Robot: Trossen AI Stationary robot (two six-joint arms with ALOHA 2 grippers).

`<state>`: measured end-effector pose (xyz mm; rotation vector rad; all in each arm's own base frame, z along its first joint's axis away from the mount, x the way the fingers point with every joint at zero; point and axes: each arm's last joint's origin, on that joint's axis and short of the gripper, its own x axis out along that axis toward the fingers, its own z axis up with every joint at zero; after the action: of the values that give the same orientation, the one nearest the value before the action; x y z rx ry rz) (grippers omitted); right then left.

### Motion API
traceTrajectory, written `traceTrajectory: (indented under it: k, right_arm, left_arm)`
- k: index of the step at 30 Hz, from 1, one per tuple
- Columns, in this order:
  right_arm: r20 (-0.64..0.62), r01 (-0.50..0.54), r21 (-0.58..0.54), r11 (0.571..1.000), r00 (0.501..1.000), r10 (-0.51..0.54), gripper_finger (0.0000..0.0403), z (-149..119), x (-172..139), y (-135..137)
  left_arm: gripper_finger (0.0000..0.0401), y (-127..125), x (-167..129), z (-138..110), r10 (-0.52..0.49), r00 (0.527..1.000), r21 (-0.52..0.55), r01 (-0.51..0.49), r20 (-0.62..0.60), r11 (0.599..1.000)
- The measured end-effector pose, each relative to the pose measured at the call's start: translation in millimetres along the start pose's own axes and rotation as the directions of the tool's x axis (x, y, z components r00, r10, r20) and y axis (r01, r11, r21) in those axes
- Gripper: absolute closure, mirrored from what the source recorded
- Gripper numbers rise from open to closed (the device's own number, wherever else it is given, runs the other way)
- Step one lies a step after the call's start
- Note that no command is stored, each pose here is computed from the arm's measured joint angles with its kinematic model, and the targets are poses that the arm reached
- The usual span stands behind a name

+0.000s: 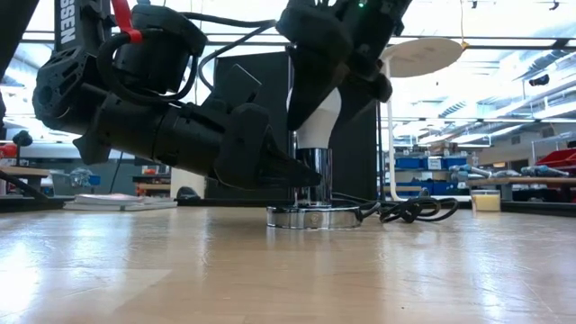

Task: Screw lightbulb
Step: Remove the lightbulb from the silver lamp

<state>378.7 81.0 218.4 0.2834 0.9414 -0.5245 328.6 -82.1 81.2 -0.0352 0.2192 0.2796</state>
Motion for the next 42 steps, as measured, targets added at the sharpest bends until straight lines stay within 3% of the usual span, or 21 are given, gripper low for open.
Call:
traceTrajectory:
  k: [7,18,25,29,35,42]
  right_arm:
    - [-0.033,-0.029,0.064,0.998,0.999,0.031,0.0045,1.0,-2.5,-1.2]
    - [-0.028,-0.047,0.015,0.999,0.998,0.047,0.015,1.9,-2.7,0.0]
    - [-0.035,-0.055,-0.016,0.998,0.998,0.055,0.0137,2.1,-2.6,0.0]
    - [-0.044,-0.072,-0.114,0.991,0.997,0.067,0.0139,2.2,-2.7,0.3]
    - [-0.072,-0.125,-0.346,0.93,0.992,0.107,0.0151,5.4,-1.5,-2.1]
    - [-0.114,-0.2,-0.583,0.787,0.98,0.164,0.0147,17.2,-4.6,-17.8]
  left_arm:
    - [0.0213,0.3,0.1,-0.1,0.002,1.0,0.001,-0.002,-0.001,1.0]
    - [0.0213,0.4,0.1,-0.5,0.003,1.0,0.003,-0.003,-0.004,1.0]
    - [0.0213,0.5,0.1,-0.6,0.004,1.0,0.004,-0.004,-0.005,1.0]
    - [0.0213,0.5,0.1,-0.6,0.004,1.0,0.004,-0.004,-0.005,1.0]
    - [0.0213,0.6,0.1,-0.7,0.006,1.0,0.009,-0.006,-0.006,1.0]
    - [0.0213,1.0,0.4,0.0,0.013,1.0,0.015,-0.013,-0.002,1.0]
